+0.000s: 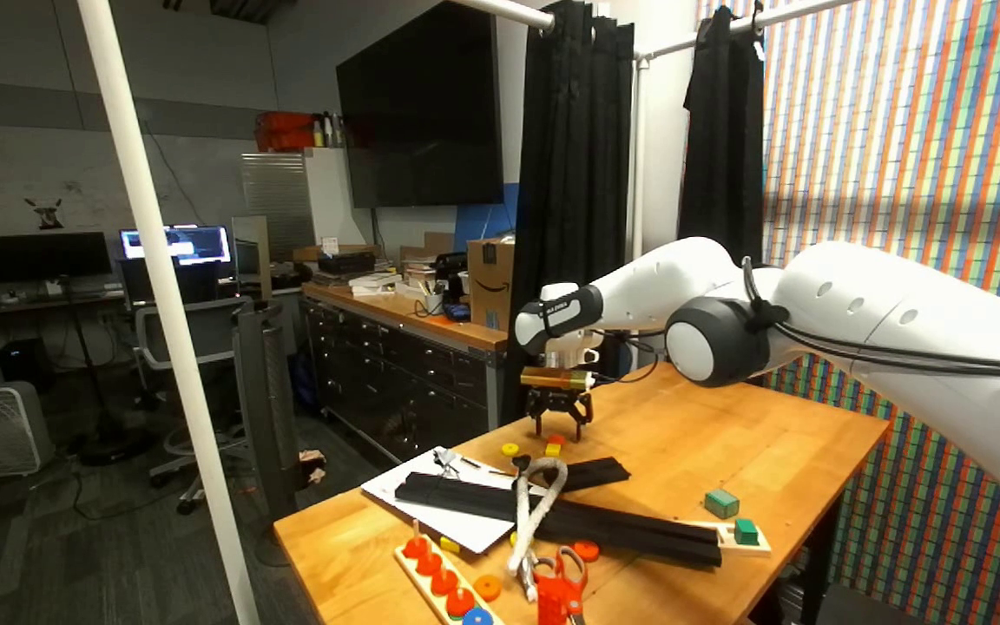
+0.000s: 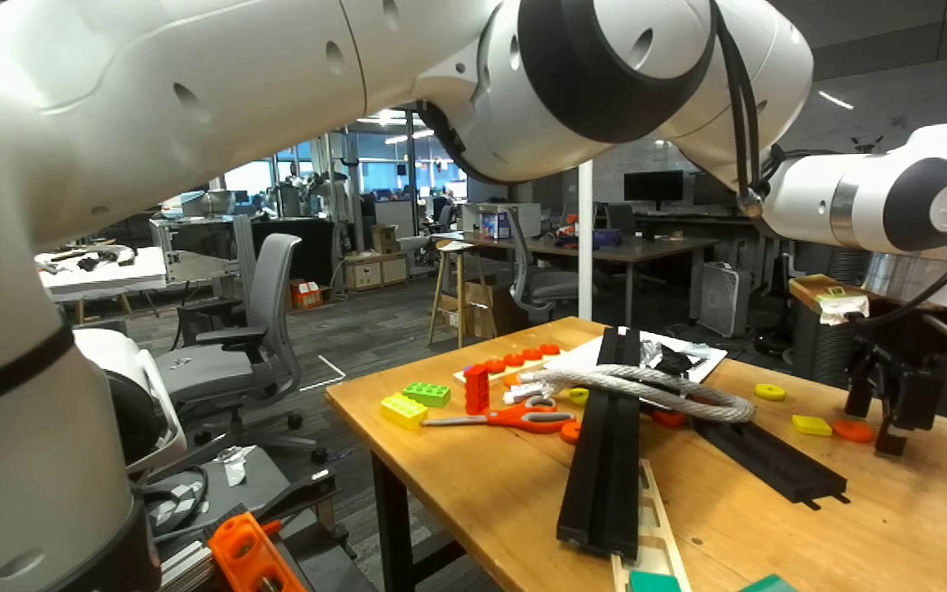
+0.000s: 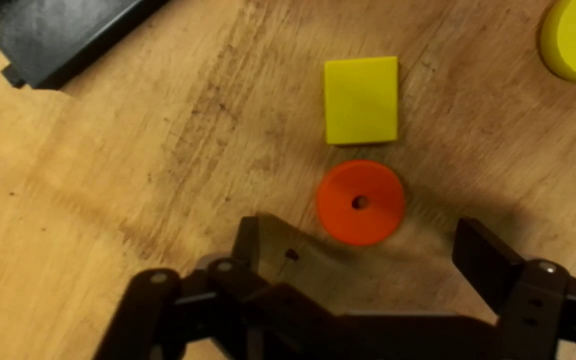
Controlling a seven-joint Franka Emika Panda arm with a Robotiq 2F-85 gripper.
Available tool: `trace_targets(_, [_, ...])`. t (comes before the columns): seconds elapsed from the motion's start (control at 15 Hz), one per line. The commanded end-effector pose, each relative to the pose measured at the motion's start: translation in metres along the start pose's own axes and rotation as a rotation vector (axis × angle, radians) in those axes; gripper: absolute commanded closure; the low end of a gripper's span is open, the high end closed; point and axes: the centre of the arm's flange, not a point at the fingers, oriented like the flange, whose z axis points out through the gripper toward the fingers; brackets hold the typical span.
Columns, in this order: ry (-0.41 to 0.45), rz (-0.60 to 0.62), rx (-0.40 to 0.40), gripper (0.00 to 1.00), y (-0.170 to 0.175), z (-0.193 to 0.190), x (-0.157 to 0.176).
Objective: Pick up the orange ring on the right and place it on the wooden board
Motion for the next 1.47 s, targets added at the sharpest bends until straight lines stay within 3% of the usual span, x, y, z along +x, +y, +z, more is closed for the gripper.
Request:
trace_targets(0.0, [0.015,0.001,0.009,0.00,-0.007,-0.005,0.002])
trace_targets(1.13, [-0.026,-0.022,0.030,0.00,-0.011,0.002,-0.011])
trace_targets(1.2, [-0.025,-0.023,0.028,0.06,-0.011,0.002,-0.011])
trace_targets(1.27, [-0.025,-0.025,0.027,0.26,-0.011,0.002,-0.011])
trace_targets(1.4, [-0.024,-0.026,0.025,0.31,-0.011,0.002,-0.012])
